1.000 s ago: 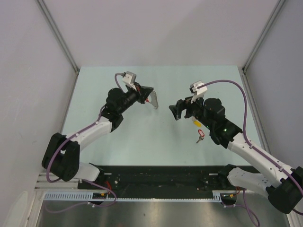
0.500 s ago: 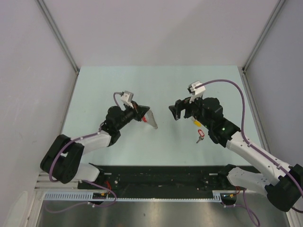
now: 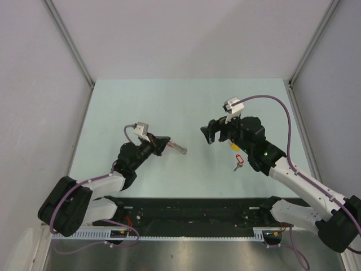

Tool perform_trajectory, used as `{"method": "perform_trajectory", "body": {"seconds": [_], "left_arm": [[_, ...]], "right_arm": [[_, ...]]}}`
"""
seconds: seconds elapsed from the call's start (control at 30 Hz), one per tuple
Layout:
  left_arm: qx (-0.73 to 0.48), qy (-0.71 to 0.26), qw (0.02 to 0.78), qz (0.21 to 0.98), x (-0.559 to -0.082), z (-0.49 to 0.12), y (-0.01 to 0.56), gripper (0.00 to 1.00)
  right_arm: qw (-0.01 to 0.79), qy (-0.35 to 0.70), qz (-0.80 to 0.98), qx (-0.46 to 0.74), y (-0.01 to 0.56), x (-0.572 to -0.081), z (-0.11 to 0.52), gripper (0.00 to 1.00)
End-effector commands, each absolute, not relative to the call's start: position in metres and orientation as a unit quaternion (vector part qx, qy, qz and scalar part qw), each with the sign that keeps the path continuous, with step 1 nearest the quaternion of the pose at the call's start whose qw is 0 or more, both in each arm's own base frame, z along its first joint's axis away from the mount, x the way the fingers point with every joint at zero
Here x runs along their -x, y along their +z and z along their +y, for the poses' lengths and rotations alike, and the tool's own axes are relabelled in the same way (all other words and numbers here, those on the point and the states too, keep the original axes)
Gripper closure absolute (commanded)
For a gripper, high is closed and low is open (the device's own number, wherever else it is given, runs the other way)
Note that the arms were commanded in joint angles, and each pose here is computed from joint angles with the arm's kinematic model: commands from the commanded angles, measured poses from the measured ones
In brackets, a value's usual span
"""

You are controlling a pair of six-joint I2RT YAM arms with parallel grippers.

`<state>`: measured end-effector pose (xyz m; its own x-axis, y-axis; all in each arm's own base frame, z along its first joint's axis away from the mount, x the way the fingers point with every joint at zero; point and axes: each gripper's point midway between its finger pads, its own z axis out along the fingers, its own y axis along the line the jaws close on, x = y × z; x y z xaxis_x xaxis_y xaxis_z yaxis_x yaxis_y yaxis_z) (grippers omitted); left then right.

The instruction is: Put the keys on the keyring

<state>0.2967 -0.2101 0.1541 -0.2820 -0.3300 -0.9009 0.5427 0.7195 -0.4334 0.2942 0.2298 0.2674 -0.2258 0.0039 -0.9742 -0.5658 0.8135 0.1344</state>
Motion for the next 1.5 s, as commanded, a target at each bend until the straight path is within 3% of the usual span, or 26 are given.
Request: {"method": "perform_trajectory", "body": {"seconds": [0.0,0.4,0.5,0.53,0.6,0.7,0.8,1.07,1.23,1.47], "left_arm": [[-0.040,-0.332,0.583,0.740,-0.296,-0.193,0.131,0.89],[-0.023,-0.304,0.564,0.767,-0.312,-0.192,0.119,0.78],[-0.017,-0.306,0.573,0.760,-0.322,-0.194,0.136,0.64],[-0.014,-0.306,0.573,0.761,-0.324,-0.194,0.141,0.52],[0.002,-0.293,0.561,0.775,-0.332,-0.185,0.146,0.43],[0.048,-0.274,0.560,0.781,-0.339,-0.159,0.160,0.18],[0.097,-0.248,0.587,0.764,-0.343,-0.124,0.193,0.01],[0.173,-0.107,0.633,0.747,-0.312,-0.032,0.261,0.00],[0.176,-0.031,0.699,0.692,-0.271,0.006,0.318,0.00],[0.173,0.012,0.778,0.603,-0.213,0.035,0.374,0.00]], "right_arm": [[0.592,0.239,0.747,0.185,0.264,-0.293,0.228,0.00],[0.585,0.214,0.762,0.176,0.251,-0.295,0.217,0.00],[0.590,0.203,0.766,0.155,0.252,-0.297,0.208,0.00],[0.594,0.195,0.767,0.144,0.254,-0.299,0.203,0.00],[0.591,0.187,0.775,0.124,0.252,-0.302,0.193,0.00],[0.587,0.176,0.786,0.081,0.250,-0.310,0.169,0.00],[0.592,0.164,0.788,0.028,0.253,-0.318,0.141,0.00],[0.592,0.137,0.784,-0.125,0.258,-0.323,0.057,0.00],[0.612,0.070,0.760,-0.208,0.268,-0.310,0.004,0.00],[0.652,0.049,0.723,-0.224,0.298,-0.289,-0.012,0.00]]}}
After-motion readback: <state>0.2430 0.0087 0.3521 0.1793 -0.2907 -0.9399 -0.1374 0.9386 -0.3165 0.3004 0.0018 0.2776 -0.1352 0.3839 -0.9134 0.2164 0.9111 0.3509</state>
